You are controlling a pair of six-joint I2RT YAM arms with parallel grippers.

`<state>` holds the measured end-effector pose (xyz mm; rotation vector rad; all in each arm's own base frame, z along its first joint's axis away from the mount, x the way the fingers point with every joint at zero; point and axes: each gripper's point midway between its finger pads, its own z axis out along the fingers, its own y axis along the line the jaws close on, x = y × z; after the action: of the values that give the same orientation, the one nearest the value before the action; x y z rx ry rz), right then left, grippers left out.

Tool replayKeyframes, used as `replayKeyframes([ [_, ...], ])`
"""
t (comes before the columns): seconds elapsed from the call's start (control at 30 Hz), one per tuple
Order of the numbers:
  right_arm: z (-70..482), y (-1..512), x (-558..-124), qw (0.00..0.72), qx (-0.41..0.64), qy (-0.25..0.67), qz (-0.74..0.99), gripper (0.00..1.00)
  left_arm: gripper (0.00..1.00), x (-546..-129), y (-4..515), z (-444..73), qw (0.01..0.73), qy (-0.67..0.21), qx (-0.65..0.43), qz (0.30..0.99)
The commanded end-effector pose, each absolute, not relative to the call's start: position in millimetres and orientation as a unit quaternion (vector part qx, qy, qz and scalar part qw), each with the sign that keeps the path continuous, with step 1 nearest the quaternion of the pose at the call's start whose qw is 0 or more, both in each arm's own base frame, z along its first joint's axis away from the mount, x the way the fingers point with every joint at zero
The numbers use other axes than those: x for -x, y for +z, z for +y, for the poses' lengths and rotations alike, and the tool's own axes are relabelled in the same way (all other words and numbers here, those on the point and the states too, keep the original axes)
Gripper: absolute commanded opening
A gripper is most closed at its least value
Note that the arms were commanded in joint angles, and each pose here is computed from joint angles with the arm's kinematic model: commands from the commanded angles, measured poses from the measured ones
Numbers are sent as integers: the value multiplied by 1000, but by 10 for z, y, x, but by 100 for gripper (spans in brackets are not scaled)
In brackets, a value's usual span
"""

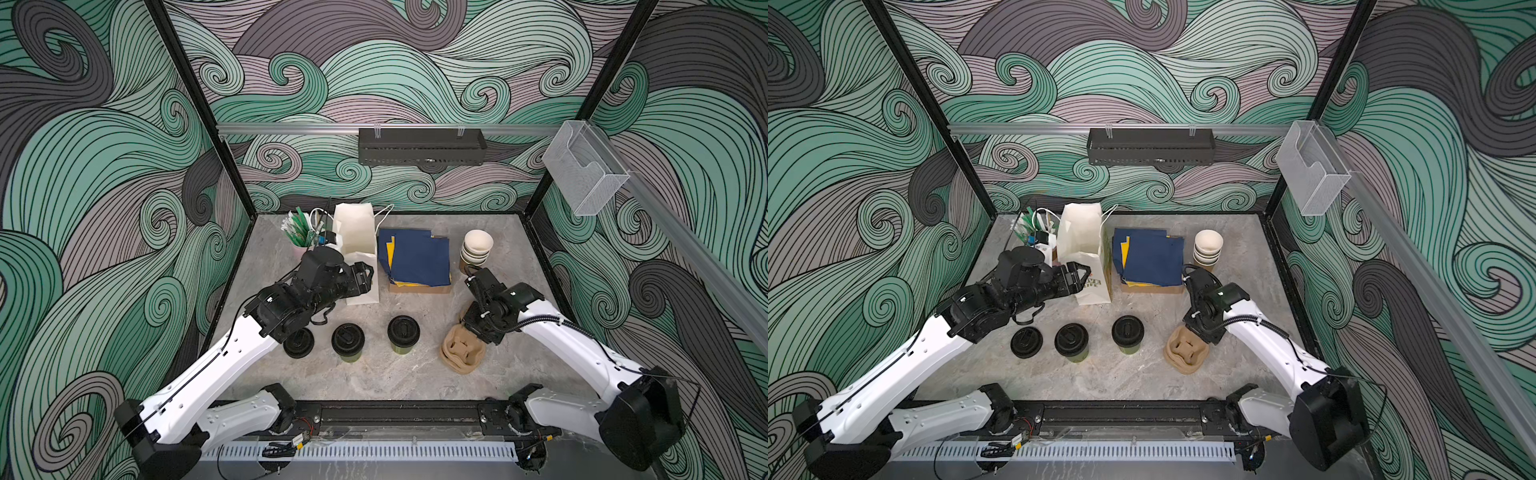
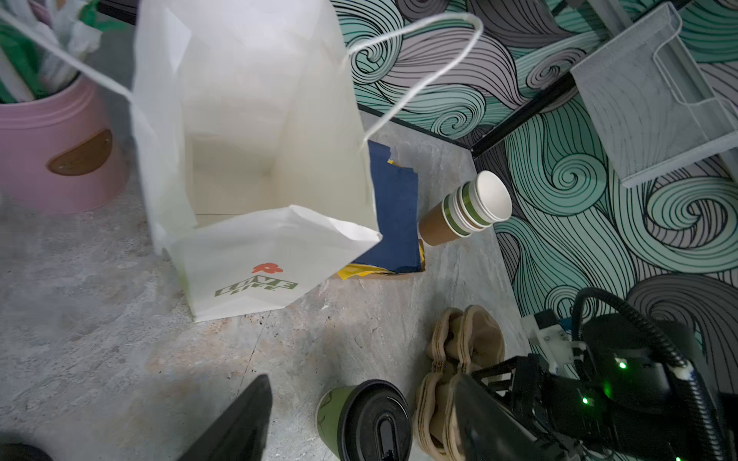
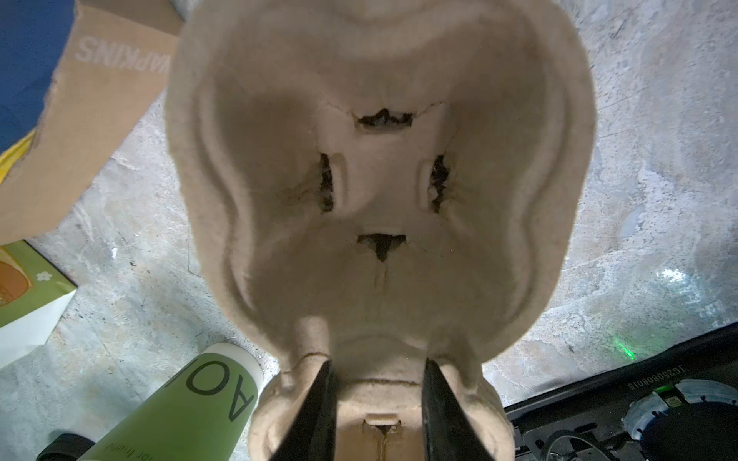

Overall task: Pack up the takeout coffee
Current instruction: 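Reach the left gripper across to the carrier stack under the right gripper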

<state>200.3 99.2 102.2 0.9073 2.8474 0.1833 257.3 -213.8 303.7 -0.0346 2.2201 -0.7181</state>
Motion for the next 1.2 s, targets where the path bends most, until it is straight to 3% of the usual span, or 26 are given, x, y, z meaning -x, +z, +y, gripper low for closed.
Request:
replayKeyframes([
  [0.0, 956, 1066, -1961, 67, -326, 64, 941, 30, 74, -2356, 3189, -2610, 390, -321, -79, 860],
  [0.27, 1024, 971, -2013, 47, -330, 72, 940, 30, 69, -1927, 2605, -3364, 343, -284, -184, 876],
  [0.4, 1035, 926, -2032, 40, -321, 67, 944, 31, 67, -1816, 2416, -3650, 355, -241, -250, 868],
  [0.53, 1049, 886, -2020, 28, -311, 64, 948, 38, 67, -1762, 2249, -3942, 352, -211, -316, 855],
  [0.87, 822, 1227, -1925, 79, -303, 76, 947, 46, 61, -1727, 2047, -4193, 327, -227, -330, 856],
  [1.17, 865, 1146, -1928, 46, -275, 79, 957, 49, 60, -1785, 2046, -4217, 338, -250, -280, 863],
])
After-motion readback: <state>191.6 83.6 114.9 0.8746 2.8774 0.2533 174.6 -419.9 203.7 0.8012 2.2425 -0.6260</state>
